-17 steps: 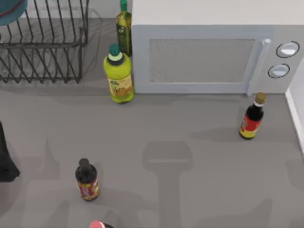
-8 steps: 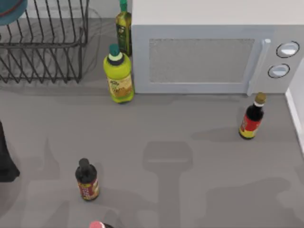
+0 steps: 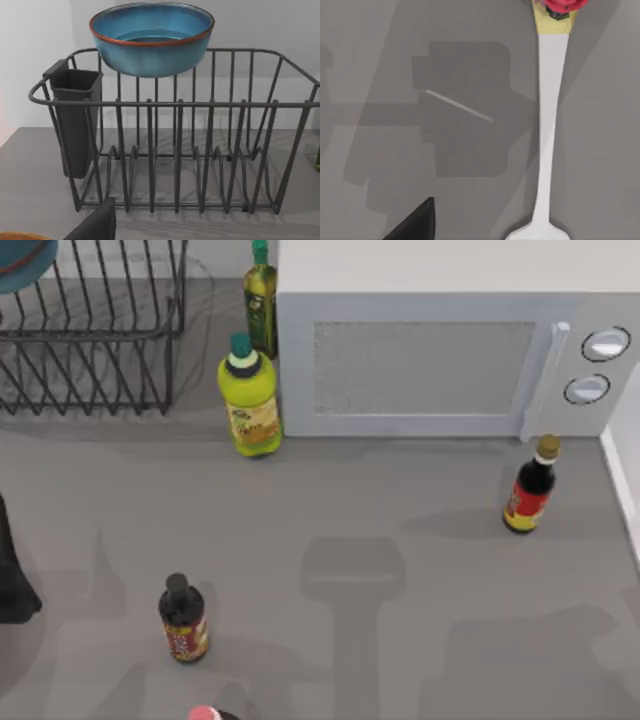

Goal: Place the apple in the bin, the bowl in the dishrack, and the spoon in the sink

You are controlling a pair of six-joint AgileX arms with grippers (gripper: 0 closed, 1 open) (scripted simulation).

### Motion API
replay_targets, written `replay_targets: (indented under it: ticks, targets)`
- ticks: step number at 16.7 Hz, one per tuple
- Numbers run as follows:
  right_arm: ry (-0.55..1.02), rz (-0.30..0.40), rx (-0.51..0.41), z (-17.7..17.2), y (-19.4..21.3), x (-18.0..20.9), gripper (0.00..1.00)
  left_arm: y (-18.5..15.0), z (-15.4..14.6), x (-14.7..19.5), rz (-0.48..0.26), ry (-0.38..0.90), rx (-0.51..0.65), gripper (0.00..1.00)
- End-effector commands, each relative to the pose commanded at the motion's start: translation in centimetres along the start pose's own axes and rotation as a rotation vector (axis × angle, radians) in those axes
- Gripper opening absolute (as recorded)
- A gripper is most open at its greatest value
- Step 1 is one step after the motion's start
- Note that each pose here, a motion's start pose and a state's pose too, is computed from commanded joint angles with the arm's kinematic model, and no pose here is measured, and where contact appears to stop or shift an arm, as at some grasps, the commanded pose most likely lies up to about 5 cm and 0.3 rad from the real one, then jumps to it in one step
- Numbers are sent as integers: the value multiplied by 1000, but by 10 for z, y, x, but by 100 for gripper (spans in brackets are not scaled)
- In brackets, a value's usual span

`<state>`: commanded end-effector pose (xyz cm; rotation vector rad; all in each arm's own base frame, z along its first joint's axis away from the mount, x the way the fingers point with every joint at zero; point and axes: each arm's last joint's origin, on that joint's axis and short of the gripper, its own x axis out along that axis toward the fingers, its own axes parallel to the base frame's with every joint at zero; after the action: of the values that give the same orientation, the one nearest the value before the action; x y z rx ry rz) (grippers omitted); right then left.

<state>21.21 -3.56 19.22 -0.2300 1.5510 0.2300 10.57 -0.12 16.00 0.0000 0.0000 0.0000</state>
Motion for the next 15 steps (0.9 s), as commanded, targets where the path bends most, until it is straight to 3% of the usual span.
replay_targets:
  ticks: [10,15]
  targets:
    - [-5,-2,3,3,-2,89,100,0,0,0,0,0,0,100]
    - [2,1,3,0,-1,99,100,0,0,0,0,0,0,100]
